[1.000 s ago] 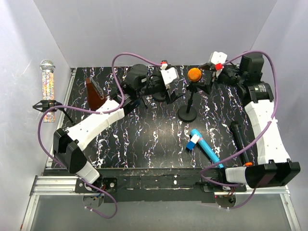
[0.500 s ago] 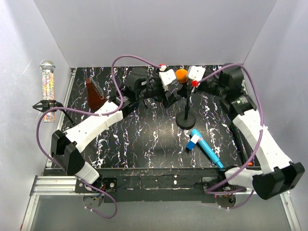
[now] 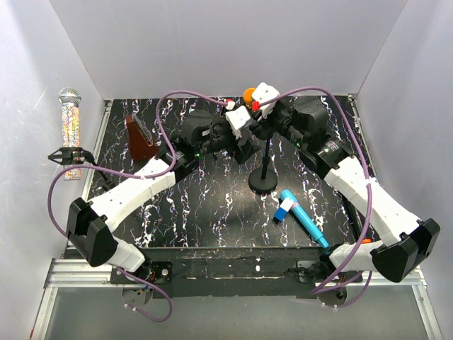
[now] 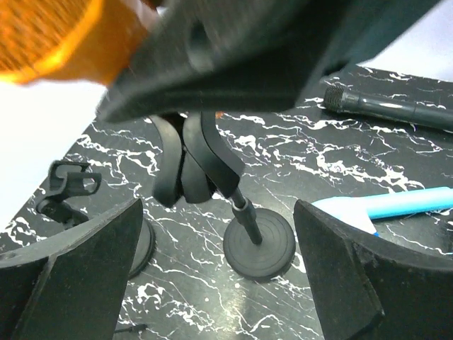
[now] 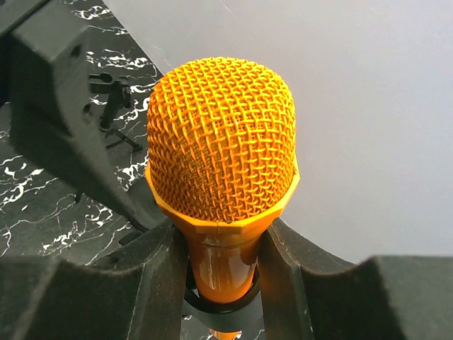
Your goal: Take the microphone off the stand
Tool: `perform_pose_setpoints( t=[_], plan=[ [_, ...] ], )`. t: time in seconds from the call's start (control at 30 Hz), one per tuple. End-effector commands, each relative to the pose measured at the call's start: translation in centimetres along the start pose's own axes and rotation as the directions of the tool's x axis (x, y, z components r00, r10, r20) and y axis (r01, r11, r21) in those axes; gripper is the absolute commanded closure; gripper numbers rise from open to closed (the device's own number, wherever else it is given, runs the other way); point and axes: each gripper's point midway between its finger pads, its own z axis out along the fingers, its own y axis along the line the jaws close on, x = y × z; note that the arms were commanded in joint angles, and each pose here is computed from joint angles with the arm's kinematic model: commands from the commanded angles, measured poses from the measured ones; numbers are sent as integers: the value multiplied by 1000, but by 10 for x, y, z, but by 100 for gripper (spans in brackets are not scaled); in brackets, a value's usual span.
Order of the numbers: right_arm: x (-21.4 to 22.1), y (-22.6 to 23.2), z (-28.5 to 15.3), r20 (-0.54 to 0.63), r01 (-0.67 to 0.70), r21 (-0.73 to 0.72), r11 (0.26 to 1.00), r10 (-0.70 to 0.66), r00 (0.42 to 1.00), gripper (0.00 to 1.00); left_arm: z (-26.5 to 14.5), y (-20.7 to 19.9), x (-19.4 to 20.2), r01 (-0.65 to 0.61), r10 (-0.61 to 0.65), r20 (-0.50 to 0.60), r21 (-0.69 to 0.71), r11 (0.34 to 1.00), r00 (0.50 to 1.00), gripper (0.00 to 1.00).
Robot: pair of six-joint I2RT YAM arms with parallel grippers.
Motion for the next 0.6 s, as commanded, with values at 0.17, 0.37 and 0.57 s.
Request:
perform_pose_setpoints(
  t=[0.17,0.37,0.57],
  plan=[
    [-26,-19,-10,38,-145,73,987,142,989,99,5,22,-17,44,-28,111,-140,989,993,13],
    [-26,-16,-11,32,-192,57,980,190,981,99,15,14,-22,46,-35,132,-80,996,991,8],
    [-25,-17,-10,30,-202,67,977,201,979,99,29,4,-2,82,-79,98,-23,996,992,15]
  ],
)
